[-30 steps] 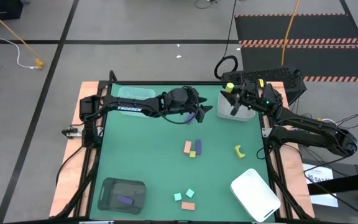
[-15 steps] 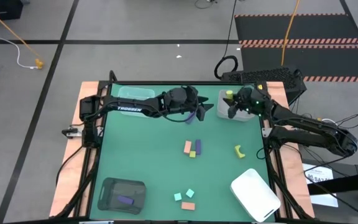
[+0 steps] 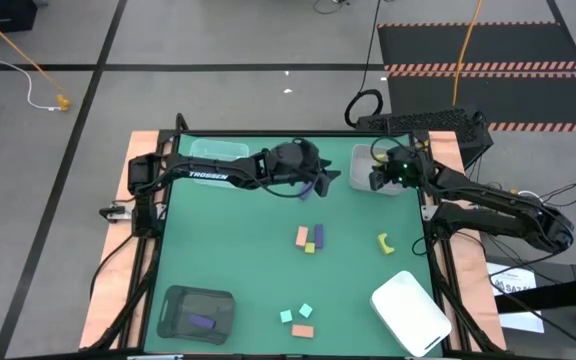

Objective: Sort & place blocks by color
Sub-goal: Put the top light green block into the gray bin, then put the top violet block into the black bin

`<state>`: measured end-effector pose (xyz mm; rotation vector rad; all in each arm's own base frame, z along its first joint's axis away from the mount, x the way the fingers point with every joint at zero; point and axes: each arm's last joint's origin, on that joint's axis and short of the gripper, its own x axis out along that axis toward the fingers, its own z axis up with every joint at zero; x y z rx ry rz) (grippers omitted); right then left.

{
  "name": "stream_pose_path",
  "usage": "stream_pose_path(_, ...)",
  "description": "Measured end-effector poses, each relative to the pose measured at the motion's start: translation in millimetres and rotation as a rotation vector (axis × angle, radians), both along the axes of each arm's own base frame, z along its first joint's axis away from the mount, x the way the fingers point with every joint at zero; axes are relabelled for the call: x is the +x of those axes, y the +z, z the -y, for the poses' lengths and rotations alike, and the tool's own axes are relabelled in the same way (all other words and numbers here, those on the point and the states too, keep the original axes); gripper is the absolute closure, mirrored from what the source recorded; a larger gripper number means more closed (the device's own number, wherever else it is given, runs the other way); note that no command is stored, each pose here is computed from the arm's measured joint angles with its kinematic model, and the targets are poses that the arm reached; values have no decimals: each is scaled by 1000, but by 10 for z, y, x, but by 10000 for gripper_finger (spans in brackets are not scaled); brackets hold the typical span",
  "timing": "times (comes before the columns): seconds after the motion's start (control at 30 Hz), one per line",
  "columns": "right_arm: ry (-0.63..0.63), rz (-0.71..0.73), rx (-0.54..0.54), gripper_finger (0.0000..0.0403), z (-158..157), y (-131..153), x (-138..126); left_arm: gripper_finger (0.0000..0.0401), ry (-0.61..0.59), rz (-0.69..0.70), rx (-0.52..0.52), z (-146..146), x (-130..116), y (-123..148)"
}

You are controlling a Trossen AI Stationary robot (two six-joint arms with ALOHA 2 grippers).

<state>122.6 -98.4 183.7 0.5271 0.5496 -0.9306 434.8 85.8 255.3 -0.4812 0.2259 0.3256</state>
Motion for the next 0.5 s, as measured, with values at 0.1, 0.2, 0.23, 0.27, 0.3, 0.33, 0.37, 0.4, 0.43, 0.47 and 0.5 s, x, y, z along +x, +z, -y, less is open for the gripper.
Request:
stream_pose_path(0.1, -12, 4, 2, 204, 14, 1, -10, 151, 6, -75, -12, 3, -24, -69)
stream_pose_path(0.2, -20, 4, 2, 148, 25, 1, -19, 151, 10, -163, -29, 8, -58, -149)
stream_pose_path(0.23, -21, 4, 3, 134, 26, 1, -20, 151, 20, -195, -33, 8, -73, -176)
stream_pose_path(0.27, -22, 5, 3, 122, 27, 1, -21, 151, 32, -228, -34, 9, -89, -204)
stream_pose_path(0.3, -22, 5, 3, 112, 27, 1, -21, 151, 44, -264, -34, 8, -107, -233)
stream_pose_path(0.33, -21, 6, 4, 103, 27, 1, -21, 151, 59, -302, -30, 7, -128, -262)
stream_pose_path(0.37, -23, 9, 7, 95, 26, 1, -20, 151, 77, -342, -19, 3, -149, -290)
stream_pose_path(0.4, -26, 13, 10, 89, 26, 1, -20, 151, 94, -378, -4, 6, -169, -313)
stream_pose_path(0.43, -31, 17, 13, 85, 26, 1, -20, 151, 111, -409, 10, 2, -187, -333)
stream_pose_path(0.47, -35, 22, 17, 82, 26, 1, -20, 151, 125, -433, 17, -2, -203, -348)
stream_pose_path(0.5, -37, 24, 19, 79, 26, 1, -20, 151, 133, -449, 20, -4, -213, -359)
